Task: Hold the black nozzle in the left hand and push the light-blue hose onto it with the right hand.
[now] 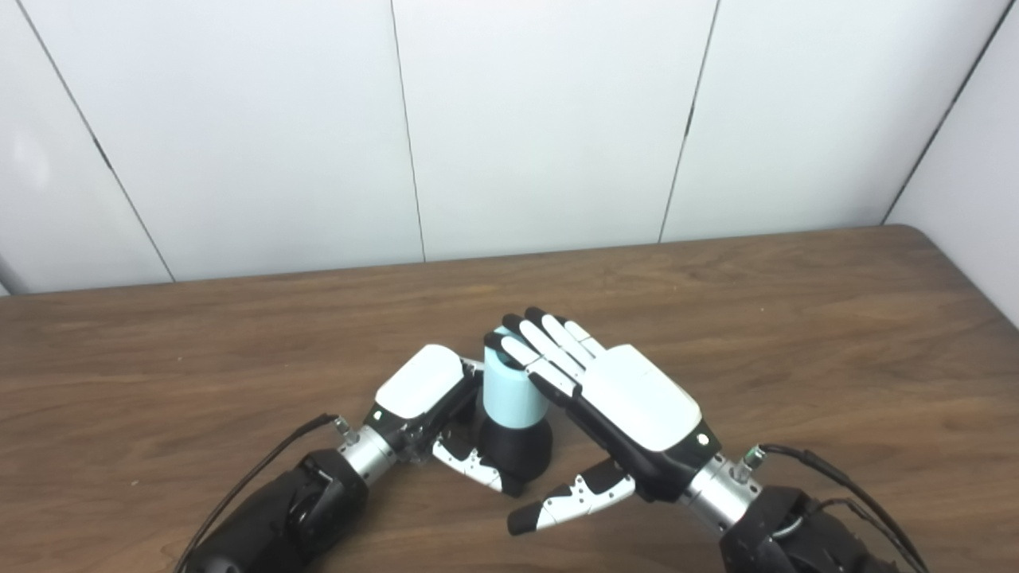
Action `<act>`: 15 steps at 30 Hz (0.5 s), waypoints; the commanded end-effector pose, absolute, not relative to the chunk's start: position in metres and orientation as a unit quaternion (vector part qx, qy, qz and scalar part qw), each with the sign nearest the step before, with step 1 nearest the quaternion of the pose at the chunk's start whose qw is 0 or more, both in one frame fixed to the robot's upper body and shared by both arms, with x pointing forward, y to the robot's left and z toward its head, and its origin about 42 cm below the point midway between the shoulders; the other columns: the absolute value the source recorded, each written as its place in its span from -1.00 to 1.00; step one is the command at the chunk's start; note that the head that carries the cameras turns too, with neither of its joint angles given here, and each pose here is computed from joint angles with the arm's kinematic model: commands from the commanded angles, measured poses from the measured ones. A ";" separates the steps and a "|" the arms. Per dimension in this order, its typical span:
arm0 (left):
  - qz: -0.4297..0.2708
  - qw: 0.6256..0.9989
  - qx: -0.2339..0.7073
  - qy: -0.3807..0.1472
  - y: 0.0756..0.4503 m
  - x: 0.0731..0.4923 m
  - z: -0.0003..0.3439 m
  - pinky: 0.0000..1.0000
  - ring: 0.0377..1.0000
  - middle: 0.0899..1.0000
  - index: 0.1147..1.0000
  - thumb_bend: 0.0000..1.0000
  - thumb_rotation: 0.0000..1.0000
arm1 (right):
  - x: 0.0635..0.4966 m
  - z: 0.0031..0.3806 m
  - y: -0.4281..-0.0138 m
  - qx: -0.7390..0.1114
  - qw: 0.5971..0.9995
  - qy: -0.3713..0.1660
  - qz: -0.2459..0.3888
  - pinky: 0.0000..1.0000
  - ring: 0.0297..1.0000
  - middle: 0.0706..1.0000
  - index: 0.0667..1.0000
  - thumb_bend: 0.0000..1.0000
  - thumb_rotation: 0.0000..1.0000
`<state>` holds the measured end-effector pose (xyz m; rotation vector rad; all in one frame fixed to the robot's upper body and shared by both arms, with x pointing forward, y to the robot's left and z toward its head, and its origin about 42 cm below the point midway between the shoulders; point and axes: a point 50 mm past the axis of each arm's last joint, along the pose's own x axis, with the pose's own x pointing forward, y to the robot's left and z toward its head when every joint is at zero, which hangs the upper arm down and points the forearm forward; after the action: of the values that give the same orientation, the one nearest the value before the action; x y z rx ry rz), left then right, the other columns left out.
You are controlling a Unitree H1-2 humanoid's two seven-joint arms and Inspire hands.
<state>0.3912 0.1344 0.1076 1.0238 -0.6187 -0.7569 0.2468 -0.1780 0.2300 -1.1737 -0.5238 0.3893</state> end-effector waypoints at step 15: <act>-0.550 0.655 0.516 -0.050 0.156 0.278 -0.034 -0.30 -0.27 -0.25 -0.05 0.03 -1.00 | 0.241 0.190 -0.185 -0.598 0.736 -0.165 0.270 1.00 1.00 0.97 0.86 0.74 0.72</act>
<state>0.3917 0.1343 0.1074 1.0246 -0.6171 -0.7571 0.2498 -0.1788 0.2265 -1.1870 -0.5192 0.3914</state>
